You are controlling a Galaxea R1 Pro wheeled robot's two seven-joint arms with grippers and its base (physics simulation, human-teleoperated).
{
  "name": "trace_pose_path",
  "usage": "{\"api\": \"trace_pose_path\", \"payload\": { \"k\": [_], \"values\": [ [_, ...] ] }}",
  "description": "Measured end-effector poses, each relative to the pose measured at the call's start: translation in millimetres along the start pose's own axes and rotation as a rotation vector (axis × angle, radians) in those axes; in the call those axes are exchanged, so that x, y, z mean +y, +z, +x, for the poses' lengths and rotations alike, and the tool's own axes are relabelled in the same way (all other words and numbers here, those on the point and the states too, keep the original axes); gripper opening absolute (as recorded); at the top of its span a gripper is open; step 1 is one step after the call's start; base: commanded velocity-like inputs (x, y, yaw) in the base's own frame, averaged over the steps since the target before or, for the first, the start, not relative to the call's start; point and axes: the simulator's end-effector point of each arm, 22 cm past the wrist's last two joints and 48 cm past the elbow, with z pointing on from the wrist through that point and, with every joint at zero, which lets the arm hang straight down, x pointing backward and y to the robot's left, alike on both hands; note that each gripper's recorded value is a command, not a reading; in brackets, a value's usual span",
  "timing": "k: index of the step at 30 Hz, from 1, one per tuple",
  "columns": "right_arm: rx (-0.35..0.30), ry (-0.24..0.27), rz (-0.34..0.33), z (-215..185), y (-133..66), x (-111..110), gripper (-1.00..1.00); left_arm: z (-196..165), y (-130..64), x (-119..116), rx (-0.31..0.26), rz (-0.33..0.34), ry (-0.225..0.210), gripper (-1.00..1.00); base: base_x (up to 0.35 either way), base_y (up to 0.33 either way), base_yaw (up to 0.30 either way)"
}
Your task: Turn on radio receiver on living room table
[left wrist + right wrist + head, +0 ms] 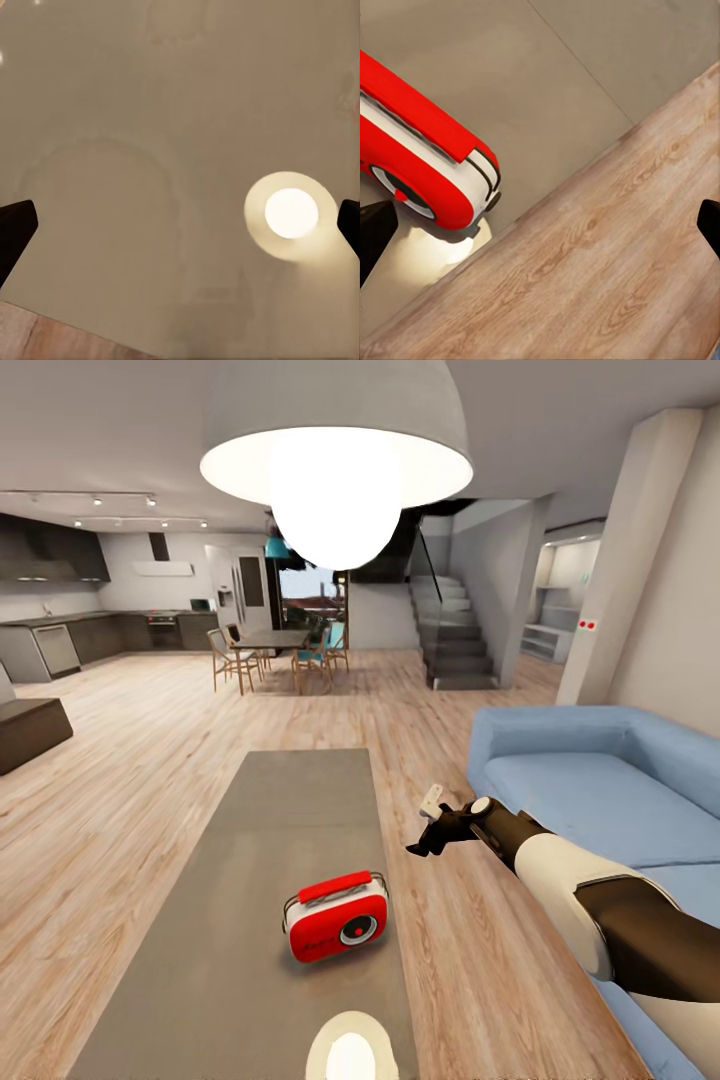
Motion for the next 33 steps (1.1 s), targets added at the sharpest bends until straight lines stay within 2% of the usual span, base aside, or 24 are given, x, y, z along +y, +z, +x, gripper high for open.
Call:
{"api": "trace_pose_path", "payload": {
  "k": [33],
  "values": [
    [0.033,0.022,-0.032,26,23.9,8,1.0,22,0.7,4,0.05,-0.006,0.017,1.0,0.0,0.0,0.0]
  ]
}}
